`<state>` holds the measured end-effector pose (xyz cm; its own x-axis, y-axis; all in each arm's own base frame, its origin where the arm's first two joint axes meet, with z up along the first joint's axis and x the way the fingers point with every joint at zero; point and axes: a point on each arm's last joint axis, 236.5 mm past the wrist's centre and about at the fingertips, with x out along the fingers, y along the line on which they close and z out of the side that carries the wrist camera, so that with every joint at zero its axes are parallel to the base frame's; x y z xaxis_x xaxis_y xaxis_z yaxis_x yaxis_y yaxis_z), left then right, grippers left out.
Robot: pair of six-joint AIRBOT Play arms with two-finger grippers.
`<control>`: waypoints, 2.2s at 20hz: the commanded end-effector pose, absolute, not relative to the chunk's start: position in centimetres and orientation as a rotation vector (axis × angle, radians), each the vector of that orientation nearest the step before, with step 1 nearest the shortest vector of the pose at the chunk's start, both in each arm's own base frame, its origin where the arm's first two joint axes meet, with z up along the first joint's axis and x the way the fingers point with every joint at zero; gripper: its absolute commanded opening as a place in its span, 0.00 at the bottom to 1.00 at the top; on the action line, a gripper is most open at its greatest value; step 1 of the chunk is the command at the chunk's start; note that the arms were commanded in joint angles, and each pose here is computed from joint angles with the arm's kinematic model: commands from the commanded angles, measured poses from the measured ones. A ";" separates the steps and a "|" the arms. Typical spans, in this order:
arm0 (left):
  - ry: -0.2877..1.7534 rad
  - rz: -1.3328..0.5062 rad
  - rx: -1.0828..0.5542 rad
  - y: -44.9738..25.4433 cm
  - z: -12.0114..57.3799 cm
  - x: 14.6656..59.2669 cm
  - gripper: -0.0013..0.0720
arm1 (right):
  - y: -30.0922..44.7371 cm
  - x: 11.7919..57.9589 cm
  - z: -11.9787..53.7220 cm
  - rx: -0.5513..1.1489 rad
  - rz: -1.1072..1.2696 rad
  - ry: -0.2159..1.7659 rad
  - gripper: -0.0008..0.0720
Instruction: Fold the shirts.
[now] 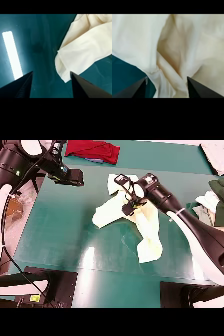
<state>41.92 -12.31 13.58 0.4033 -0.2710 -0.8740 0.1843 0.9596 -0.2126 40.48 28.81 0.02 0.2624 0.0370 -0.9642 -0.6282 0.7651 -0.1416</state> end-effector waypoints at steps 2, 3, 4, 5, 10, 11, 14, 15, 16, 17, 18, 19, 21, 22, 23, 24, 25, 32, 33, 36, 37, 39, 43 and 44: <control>1.126 -0.282 -0.089 -12.1 13.6 41.8 0.76 | 28.2 39.6 -1.4 -0.549 0.526 1.353 0.76; 1.124 -0.282 -0.090 -12.1 13.6 41.8 0.76 | 28.3 39.1 -1.4 -0.542 0.543 1.370 0.76; 1.120 -0.282 -0.090 -12.2 13.6 41.9 0.77 | 28.2 39.2 -1.5 -0.546 0.544 1.371 0.76; 1.120 -0.282 -0.090 -12.2 13.6 41.9 0.76 | 28.2 39.2 -1.5 -0.549 0.548 1.370 0.76; 1.118 -0.293 -0.109 -12.6 13.0 42.1 0.76 | 29.4 38.4 -1.5 -0.548 0.642 1.369 0.04; 1.134 -0.290 -0.115 -12.6 11.9 42.0 0.76 | 29.1 38.4 -1.0 -0.551 0.634 1.365 0.04; 1.280 -0.310 -0.170 -13.6 6.3 39.4 0.76 | 27.1 40.6 2.9 -0.519 0.524 1.257 0.04; 1.323 -0.332 -0.221 -14.5 4.5 38.3 0.77 | 26.4 41.4 4.9 -0.493 0.487 1.200 0.04; 1.351 -0.368 -0.289 -15.9 2.8 37.4 0.76 | 25.7 42.1 7.1 -0.454 0.449 1.148 0.04; 1.366 -0.401 -0.359 -17.2 1.4 36.7 0.77 | 25.1 42.3 9.3 -0.406 0.429 1.104 0.04; 1.372 -0.424 -0.425 -18.3 0.4 36.2 0.77 | 24.5 42.3 11.1 -0.365 0.409 1.072 0.04; 1.370 -0.441 -0.493 -19.2 -0.3 35.9 0.77 | 24.0 42.1 12.8 -0.331 0.394 1.044 0.04; 1.353 -0.460 -0.582 -20.4 -1.1 35.7 0.76 | 21.9 41.8 15.5 -0.291 0.319 1.006 0.04; 1.347 -0.458 -0.613 -20.6 -1.4 35.7 0.76 | 21.1 41.4 16.6 -0.283 0.294 0.989 0.04; 1.334 -0.458 -0.630 -20.8 -1.4 36.0 0.77 | 20.8 41.1 18.0 -0.277 0.280 0.957 0.04; 1.309 -0.455 -0.649 -21.1 -1.2 36.5 0.76 | 20.7 40.9 19.3 -0.277 0.271 0.917 0.04; 1.265 -0.462 -0.683 -21.7 -0.5 37.4 0.76 | 20.7 40.7 20.4 -0.284 0.265 0.882 0.04; 1.068 -0.464 -0.907 -27.4 0.9 41.8 0.77 | 23.9 38.8 25.3 -0.284 0.327 0.701 0.04; 1.093 -0.490 -0.905 -28.4 0.5 41.1 0.77 | 24.5 39.0 26.4 -0.275 0.343 0.653 0.04; 1.146 -0.543 -0.888 -30.2 0.2 39.3 0.77 | 24.1 39.3 27.7 -0.284 0.327 0.601 0.04; 1.164 -0.559 -0.884 -30.8 0.2 38.7 0.77 | 23.8 39.3 27.6 -0.289 0.318 0.609 0.04; 1.235 -0.624 -0.854 -33.0 -0.2 36.1 0.77 | 23.9 39.4 27.7 -0.287 0.320 0.603 0.04; 1.415 -0.779 -0.744 -38.7 -1.8 28.3 0.77 | 24.1 39.6 28.0 -0.282 0.326 0.586 0.04; 1.419 -0.801 -0.720 -40.1 -1.9 26.9 0.77 | 24.1 39.6 28.0 -0.283 0.326 0.587 0.04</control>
